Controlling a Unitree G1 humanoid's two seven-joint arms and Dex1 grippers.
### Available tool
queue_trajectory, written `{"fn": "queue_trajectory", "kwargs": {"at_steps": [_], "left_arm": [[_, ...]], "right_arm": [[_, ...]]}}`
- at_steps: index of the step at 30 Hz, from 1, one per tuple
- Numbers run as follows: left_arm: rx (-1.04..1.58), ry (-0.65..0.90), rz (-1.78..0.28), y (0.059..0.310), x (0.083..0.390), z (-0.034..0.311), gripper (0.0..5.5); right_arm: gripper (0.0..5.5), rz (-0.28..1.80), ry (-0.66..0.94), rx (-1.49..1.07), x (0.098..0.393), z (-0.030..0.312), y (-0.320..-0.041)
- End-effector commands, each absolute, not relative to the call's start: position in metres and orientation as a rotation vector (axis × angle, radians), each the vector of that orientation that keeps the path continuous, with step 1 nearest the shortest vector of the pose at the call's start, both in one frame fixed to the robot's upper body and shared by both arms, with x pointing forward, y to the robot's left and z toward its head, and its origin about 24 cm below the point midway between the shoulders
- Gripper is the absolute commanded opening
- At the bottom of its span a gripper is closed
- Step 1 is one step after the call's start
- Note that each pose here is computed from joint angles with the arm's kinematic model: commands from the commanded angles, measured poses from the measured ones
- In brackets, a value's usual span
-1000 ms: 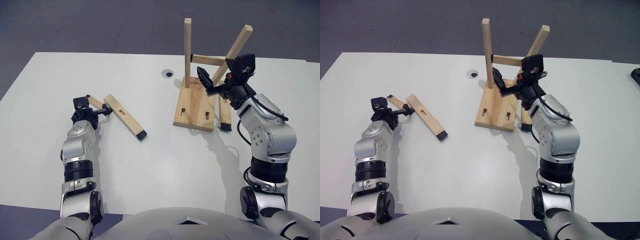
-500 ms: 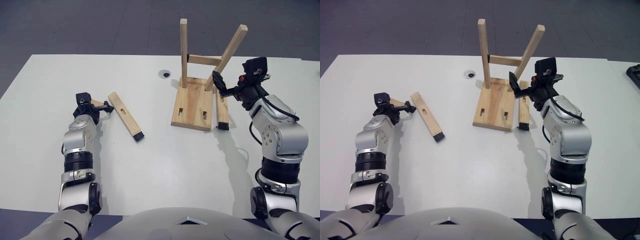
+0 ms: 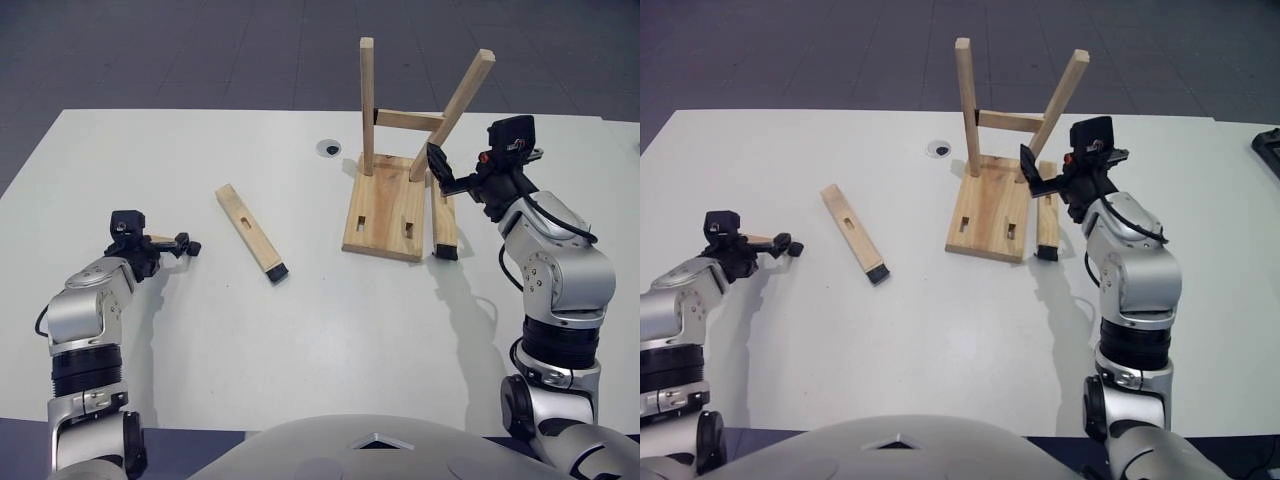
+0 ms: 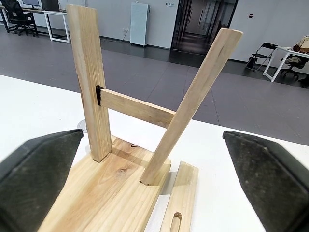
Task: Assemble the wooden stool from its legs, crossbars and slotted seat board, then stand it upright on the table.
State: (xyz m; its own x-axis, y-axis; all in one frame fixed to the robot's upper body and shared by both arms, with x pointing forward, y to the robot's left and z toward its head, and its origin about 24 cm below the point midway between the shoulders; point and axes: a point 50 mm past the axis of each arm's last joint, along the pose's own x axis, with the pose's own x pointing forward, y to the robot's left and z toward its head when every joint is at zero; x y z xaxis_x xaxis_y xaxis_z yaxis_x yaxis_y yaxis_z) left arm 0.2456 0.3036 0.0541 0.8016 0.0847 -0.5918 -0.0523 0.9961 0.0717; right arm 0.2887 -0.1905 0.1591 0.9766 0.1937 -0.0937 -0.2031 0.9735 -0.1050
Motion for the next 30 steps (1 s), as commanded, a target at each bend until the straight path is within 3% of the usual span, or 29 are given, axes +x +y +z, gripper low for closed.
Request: {"fn": "queue_trajectory", "kwargs": {"at_steps": [1,4,8,11,17,19,24,30], "left_arm": [[0.069,0.98,0.046,0.3,0.2,-0.002,5.0],[0.087,0.887,-0.008,0.296,0.212,0.015,5.34],[0.161,0.83,-0.012,0.307,0.225,0.036,5.38],[0.102,0.658,-0.043,0.309,0.238,0.072,5.38],[0.087,0.363,0.225,0.352,0.239,0.122,5.38],[0.082,0.359,0.271,0.358,0.234,0.118,5.38],[0.31,0.636,0.272,0.359,0.218,0.077,5.38],[0.399,0.693,0.294,0.368,0.205,0.07,5.38]], "right_arm": [[5.4,0.21,0.067,-0.118,0.291,0.162,-0.186],[5.4,0.219,0.063,-0.117,0.293,0.163,-0.186],[5.4,0.227,0.059,-0.116,0.295,0.164,-0.184],[5.4,0.234,0.063,-0.117,0.296,0.163,-0.184],[5.4,0.217,0.078,-0.078,0.297,0.157,-0.187],[5.4,0.219,0.081,-0.07,0.298,0.156,-0.187],[5.4,0.229,0.07,-0.061,0.299,0.159,-0.186],[5.4,0.225,0.076,-0.062,0.299,0.157,-0.188]]}}
